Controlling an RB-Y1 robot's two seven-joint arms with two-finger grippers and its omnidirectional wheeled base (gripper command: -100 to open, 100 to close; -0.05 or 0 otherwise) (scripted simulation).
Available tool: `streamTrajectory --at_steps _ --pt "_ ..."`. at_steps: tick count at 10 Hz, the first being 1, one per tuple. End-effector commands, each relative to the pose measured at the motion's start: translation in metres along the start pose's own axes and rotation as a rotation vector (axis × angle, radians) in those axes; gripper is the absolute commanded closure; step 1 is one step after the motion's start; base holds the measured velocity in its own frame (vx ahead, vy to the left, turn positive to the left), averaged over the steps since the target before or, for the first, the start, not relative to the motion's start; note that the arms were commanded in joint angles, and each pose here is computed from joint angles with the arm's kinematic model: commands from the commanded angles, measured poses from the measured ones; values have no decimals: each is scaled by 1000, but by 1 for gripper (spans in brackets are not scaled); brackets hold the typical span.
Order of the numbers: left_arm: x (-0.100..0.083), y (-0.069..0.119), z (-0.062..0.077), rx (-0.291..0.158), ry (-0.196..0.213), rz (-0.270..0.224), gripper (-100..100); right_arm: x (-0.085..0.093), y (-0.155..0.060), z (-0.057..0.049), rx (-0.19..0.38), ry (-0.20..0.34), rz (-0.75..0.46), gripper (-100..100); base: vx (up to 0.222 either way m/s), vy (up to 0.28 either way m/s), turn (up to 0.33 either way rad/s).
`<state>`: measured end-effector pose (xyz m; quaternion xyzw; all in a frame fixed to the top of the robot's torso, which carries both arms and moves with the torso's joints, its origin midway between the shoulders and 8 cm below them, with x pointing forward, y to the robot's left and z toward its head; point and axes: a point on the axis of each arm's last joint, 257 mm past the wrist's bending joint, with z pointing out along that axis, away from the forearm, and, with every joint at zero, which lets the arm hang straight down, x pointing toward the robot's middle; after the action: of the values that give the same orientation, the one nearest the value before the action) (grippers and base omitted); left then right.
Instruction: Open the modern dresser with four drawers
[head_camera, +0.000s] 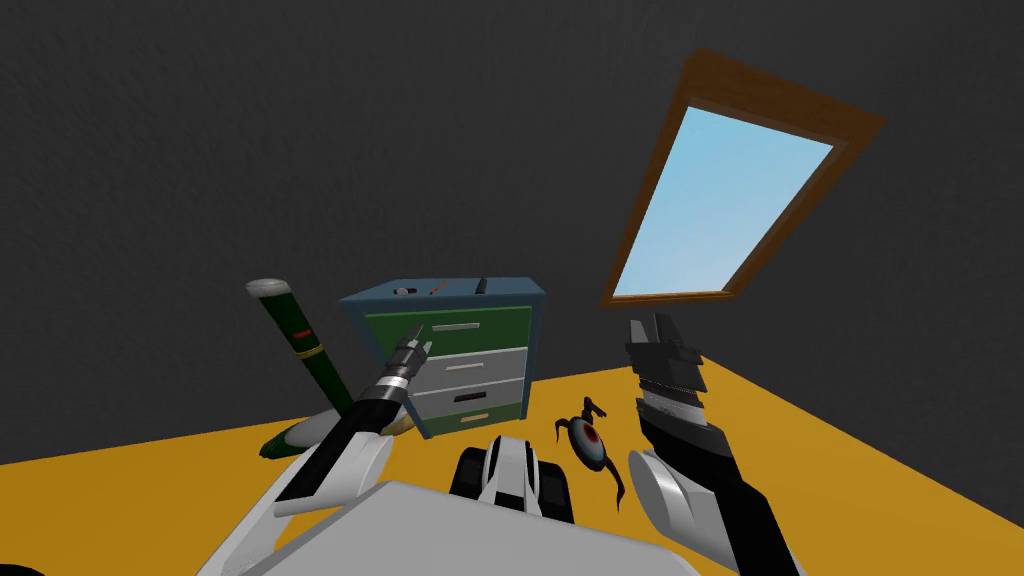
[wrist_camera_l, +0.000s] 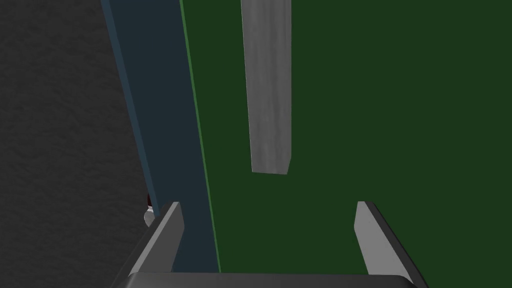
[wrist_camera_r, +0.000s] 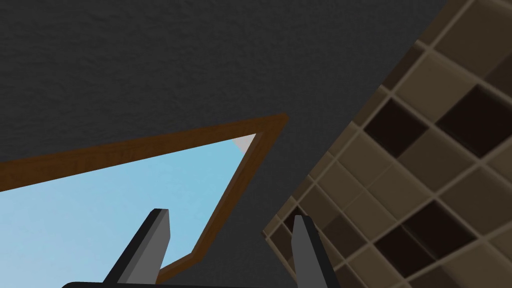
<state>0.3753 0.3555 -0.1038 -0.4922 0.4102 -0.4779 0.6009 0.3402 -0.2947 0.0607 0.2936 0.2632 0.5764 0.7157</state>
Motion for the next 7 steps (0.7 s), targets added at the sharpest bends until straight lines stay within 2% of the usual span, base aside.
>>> streamTrajectory --at_steps 1,3,5,6,7 --pt "-6 12 -2 -49 -17 -10 -100 0 0 0 0 0 0 0 50 -88 35" --pt "-10 20 -3 -83 -29 -19 -100 0 0 0 0 0 0 0 38 -78 39" --pt "-10 10 -5 -73 -28 -14 -100 0 0 0 0 0 0 0 55 -8 -4" --pt "-9 13 -4 -71 -27 -15 -100 0 0 0 0 0 0 0 56 15 -4" --pt "-9 12 -4 -72 -27 -15 100 0 0 0 0 0 0 0 8 2 1"
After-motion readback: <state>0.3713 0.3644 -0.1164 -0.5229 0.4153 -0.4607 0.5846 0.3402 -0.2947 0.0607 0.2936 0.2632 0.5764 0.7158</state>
